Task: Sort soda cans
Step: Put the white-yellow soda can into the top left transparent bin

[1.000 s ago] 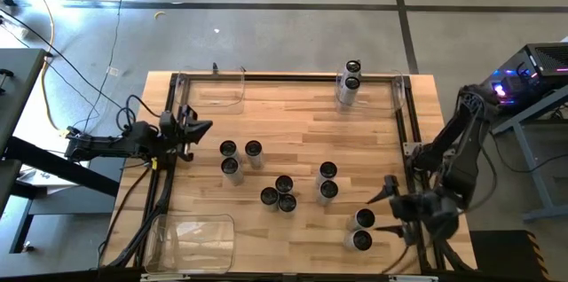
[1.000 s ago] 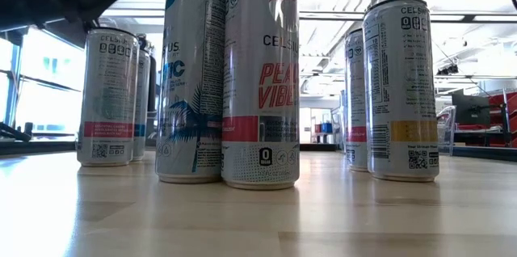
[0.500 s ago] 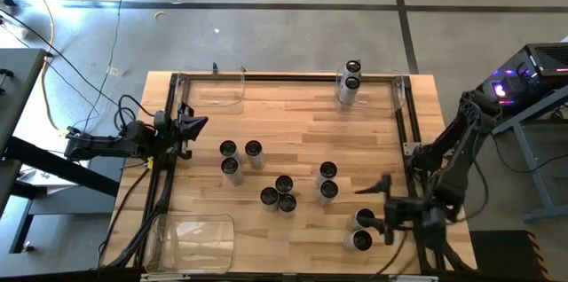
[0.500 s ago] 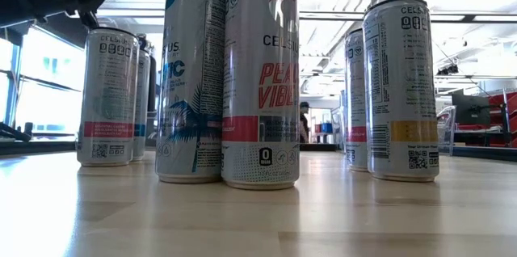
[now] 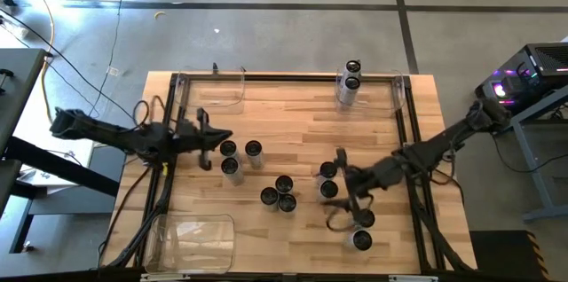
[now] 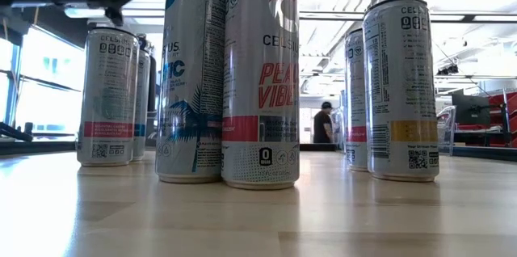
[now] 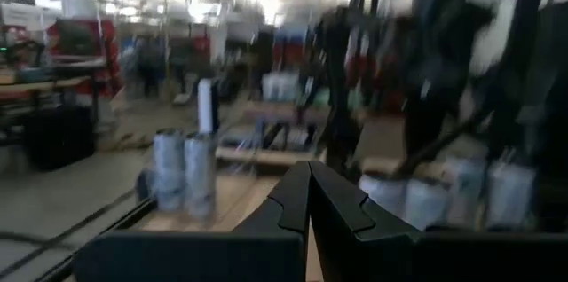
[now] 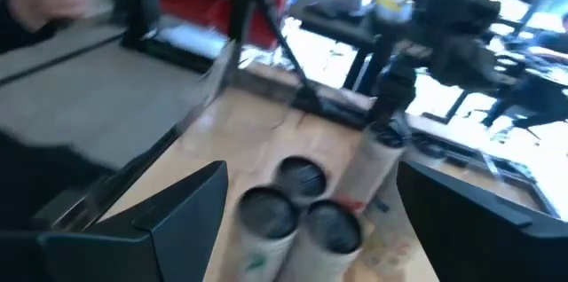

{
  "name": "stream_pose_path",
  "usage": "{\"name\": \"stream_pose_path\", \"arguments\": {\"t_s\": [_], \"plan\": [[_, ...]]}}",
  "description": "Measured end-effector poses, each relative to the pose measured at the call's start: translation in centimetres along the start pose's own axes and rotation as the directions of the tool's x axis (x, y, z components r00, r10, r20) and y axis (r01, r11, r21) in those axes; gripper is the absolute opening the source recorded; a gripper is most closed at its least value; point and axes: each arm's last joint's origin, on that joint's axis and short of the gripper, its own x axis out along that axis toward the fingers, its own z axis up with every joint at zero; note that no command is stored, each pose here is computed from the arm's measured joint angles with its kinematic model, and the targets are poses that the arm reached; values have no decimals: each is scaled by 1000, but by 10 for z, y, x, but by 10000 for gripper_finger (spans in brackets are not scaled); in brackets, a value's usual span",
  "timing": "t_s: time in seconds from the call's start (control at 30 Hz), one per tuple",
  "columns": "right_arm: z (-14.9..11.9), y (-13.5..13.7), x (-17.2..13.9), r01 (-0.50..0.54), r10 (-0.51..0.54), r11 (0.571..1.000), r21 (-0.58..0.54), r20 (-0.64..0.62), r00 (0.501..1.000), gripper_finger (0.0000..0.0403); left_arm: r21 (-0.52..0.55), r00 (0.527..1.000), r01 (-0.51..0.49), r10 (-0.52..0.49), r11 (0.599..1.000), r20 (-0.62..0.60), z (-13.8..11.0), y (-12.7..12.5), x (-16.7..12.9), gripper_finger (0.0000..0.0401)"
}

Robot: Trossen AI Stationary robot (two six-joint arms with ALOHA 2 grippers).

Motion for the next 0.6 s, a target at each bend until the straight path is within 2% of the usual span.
{"name": "stream_pose_path", "arguments": {"t_s": [0.1, 0.2, 0.3, 0.43, 0.6], "plan": [[0, -11, 1, 52, -52, 997, 62, 4, 999, 322, 112, 996, -24, 34, 993, -83, 16, -9, 18, 0], [4, -16, -5, 94, -97, 988, 121, 18, 995, 322, 142, 986, -69, 89, 988, -144, 45, -14, 36, 2], [9, -17, -14, 100, -106, 981, 164, 31, 994, 322, 192, 962, -46, 95, 980, -256, 72, -18, 50, 17], [12, -12, -30, 89, -95, 973, 211, 19, 995, 322, 239, 934, -19, 102, 971, -342, 103, -23, 66, 58], [7, -6, -38, 117, -110, 974, 193, -48, 993, 322, 264, 904, -2, 114, 964, -411, 123, -29, 85, 130]]}}
